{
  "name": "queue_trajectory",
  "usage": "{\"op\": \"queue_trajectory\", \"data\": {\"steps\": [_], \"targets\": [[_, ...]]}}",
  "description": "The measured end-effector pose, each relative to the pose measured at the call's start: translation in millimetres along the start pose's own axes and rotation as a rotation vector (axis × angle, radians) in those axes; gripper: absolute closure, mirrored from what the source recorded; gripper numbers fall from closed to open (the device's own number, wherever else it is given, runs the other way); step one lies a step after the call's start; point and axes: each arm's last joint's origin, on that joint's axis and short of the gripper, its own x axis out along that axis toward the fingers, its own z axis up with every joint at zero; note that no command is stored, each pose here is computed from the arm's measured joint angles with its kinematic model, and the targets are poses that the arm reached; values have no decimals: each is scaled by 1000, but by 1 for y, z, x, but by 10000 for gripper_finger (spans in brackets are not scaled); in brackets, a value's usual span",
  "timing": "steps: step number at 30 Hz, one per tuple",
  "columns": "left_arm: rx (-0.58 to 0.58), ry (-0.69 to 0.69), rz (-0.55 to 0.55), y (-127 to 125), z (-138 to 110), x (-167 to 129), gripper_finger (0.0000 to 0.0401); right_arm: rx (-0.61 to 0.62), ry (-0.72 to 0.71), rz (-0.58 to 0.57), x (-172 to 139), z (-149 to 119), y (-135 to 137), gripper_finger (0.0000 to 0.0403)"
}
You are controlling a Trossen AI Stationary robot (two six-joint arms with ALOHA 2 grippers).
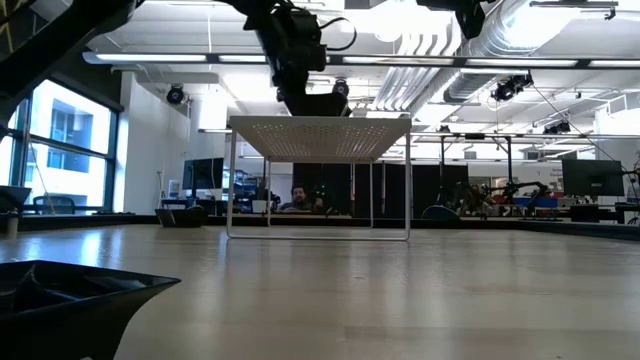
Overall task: Pick & Place Mini shaped plates
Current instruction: Stack the black leaf shaped plate on top of the black leaf shaped plate on the shelf
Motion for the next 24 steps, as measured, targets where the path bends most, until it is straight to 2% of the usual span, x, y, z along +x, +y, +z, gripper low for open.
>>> {"op": "queue_trajectory", "data": {"steps": [4, 14, 20, 24], "targets": [[-6, 6, 14, 0, 0, 0, 383, -1, 0, 0, 0, 0, 0, 396], [-29, -7, 19, -1, 0, -7, 304, -1, 0, 0, 0, 0, 0, 396], [-21, -38, 25, -4, 0, -19, 305, -10, 0, 0, 0, 0, 0, 396], [-22, -37, 46, -3, 0, -19, 337, -20, 0, 0, 0, 0, 0, 396]]}}
